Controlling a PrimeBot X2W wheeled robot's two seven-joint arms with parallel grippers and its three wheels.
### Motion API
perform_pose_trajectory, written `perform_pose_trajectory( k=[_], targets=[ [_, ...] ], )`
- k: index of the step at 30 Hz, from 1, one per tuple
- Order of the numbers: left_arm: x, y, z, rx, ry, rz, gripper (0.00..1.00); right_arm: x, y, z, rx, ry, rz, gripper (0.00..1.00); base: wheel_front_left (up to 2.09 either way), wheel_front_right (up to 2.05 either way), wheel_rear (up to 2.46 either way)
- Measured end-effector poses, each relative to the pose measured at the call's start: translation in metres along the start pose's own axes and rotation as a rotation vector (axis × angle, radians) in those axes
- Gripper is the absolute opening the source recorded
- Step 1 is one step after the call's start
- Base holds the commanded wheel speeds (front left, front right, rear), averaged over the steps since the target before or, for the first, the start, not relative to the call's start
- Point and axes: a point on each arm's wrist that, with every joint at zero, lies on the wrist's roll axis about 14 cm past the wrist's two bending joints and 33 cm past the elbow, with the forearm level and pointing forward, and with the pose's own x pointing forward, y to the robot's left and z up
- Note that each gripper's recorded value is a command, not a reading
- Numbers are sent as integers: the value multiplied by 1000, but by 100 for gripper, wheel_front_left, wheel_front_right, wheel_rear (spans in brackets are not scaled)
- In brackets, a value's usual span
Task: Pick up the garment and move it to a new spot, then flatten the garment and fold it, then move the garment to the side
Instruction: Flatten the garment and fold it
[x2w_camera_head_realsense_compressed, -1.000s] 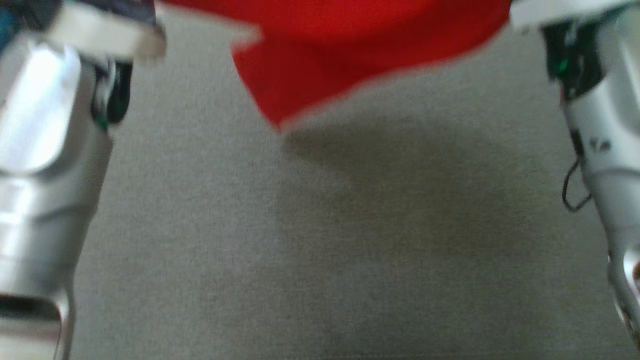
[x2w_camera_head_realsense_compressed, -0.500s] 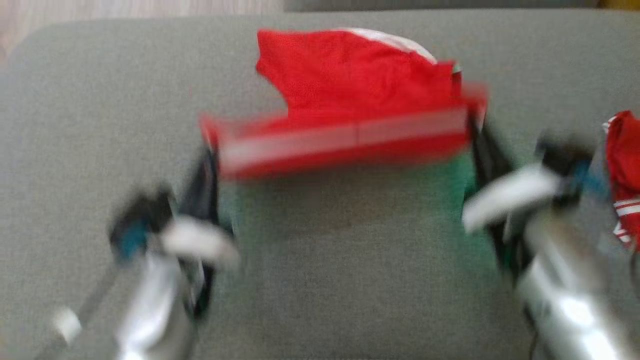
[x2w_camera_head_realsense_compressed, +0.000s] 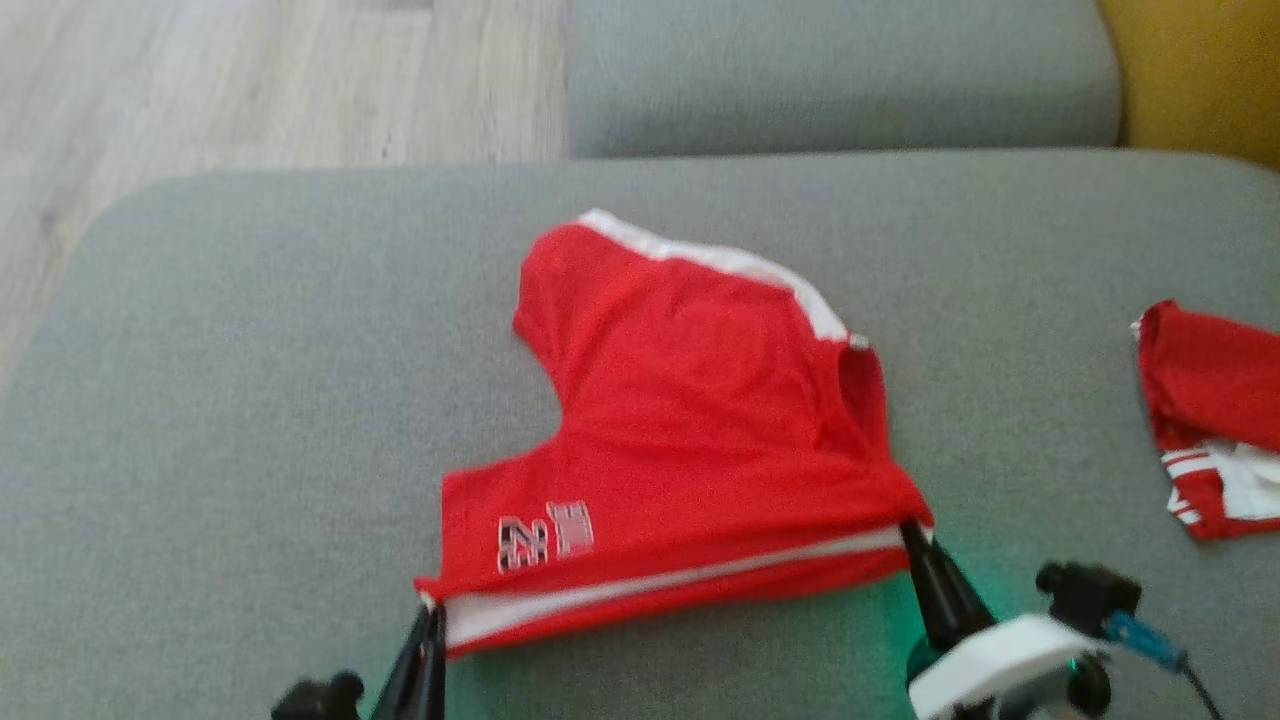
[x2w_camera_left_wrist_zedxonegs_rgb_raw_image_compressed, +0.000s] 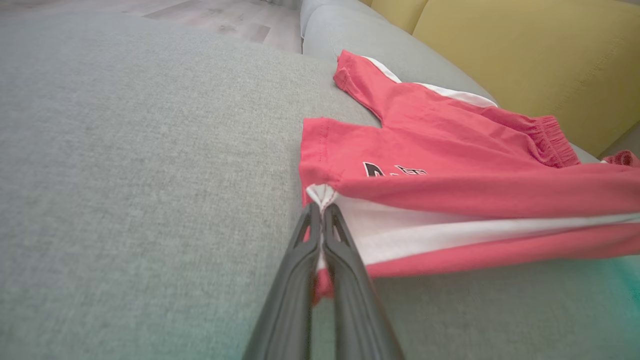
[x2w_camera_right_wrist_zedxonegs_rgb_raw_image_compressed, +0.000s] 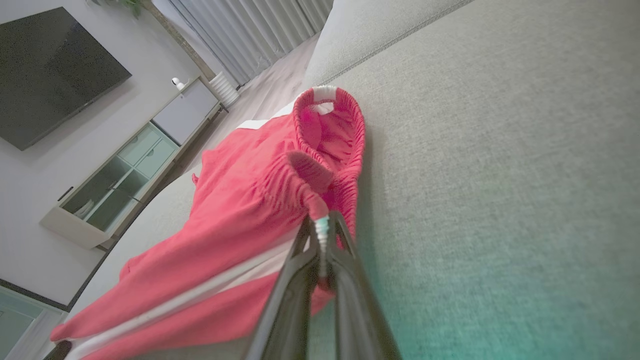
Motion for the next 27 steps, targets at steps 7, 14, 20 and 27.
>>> perform_pose_trajectory(
  k=[7, 14, 20, 27],
  targets=[
    [-25, 2, -5, 4, -19, 10, 0, -29, 7, -16, 28, 17, 20, 0, 0, 0, 0],
    [-9, -15, 24, 45, -93, -54, 0, -32, 16, -15, 125, 6, 38, 0, 0, 0, 0],
    [56, -43, 102, 196, -226, -204, 0, 6, 35, 31, 172, -72, 113, 0, 0, 0, 0],
    [131, -61, 149, 306, -211, -305, 0, 60, 33, 78, 185, -149, 126, 0, 0, 0, 0]
  ],
)
